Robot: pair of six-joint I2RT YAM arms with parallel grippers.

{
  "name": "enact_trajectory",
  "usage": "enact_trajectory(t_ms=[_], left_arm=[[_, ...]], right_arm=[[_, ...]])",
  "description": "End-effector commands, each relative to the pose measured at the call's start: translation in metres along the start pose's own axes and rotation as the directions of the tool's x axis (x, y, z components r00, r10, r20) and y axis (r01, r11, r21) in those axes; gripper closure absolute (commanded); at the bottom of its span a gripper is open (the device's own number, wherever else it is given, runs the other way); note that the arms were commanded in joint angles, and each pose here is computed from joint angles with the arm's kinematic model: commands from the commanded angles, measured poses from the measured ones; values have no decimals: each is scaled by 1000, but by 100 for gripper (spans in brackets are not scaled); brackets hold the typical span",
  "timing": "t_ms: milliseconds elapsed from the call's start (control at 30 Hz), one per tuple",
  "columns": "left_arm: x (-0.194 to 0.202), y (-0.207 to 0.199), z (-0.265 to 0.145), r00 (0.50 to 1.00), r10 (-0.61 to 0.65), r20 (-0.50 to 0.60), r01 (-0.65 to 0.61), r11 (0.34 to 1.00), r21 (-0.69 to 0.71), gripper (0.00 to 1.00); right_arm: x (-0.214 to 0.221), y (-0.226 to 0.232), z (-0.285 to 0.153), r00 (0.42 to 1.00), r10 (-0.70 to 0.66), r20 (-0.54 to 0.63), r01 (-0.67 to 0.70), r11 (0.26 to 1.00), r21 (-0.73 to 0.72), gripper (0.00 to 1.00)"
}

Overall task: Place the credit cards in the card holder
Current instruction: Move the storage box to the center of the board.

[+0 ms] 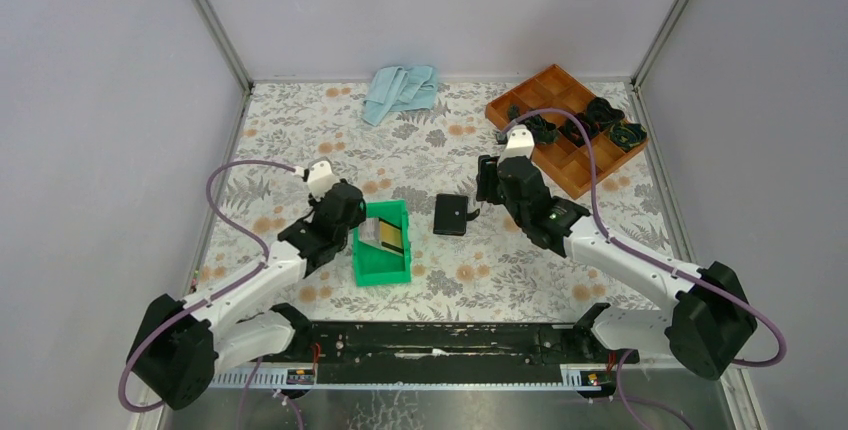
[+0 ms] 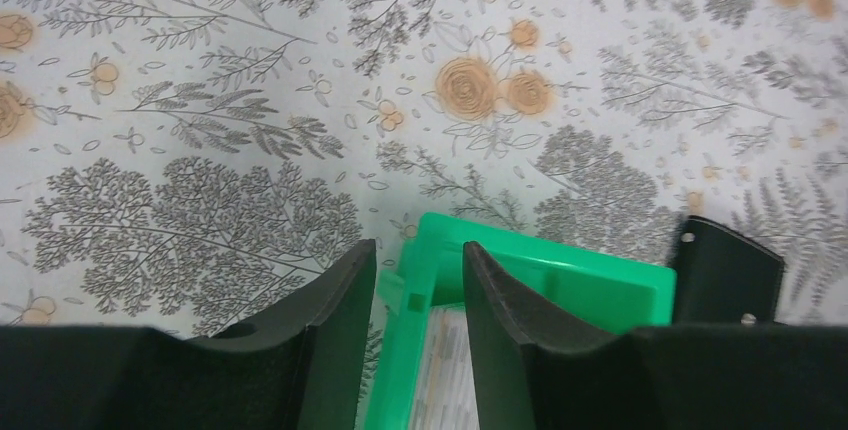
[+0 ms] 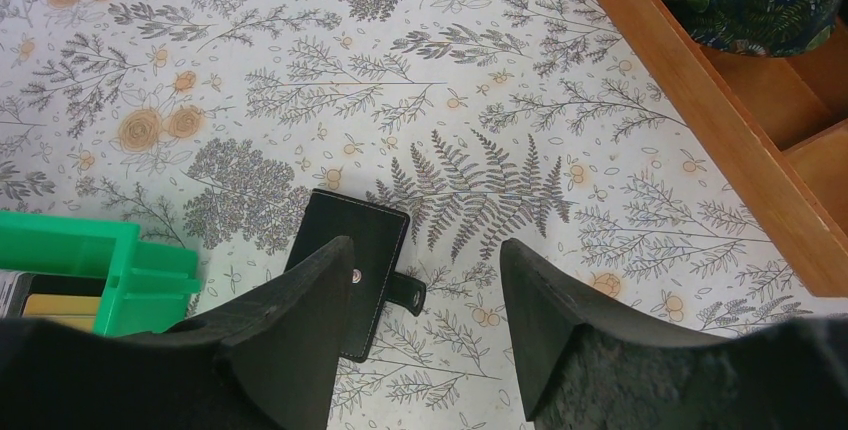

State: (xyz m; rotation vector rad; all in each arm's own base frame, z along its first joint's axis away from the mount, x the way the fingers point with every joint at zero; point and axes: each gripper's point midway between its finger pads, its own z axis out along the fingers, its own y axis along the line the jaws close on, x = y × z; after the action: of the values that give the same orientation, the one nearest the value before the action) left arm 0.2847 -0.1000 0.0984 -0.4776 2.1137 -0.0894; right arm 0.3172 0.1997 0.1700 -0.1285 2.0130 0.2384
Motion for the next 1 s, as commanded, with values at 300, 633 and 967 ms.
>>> enact_trajectory(t_ms=[300,633,967], left_arm=[[4,-11,4,1000,16,-15,-15,998,57,55],[8,-3,12,999,29,-13,-29,1000,3,61],[8,-4,19,1000,31,-3,-31,999,-17,76]], right_arm=[[-4,7,-2,999,4,32,-4,1000,-29,36],[-1,6,-2,1000,0,25,0,1000,-29,36],[2,5,-1,1000,-6,21,6,1000,-27,36]])
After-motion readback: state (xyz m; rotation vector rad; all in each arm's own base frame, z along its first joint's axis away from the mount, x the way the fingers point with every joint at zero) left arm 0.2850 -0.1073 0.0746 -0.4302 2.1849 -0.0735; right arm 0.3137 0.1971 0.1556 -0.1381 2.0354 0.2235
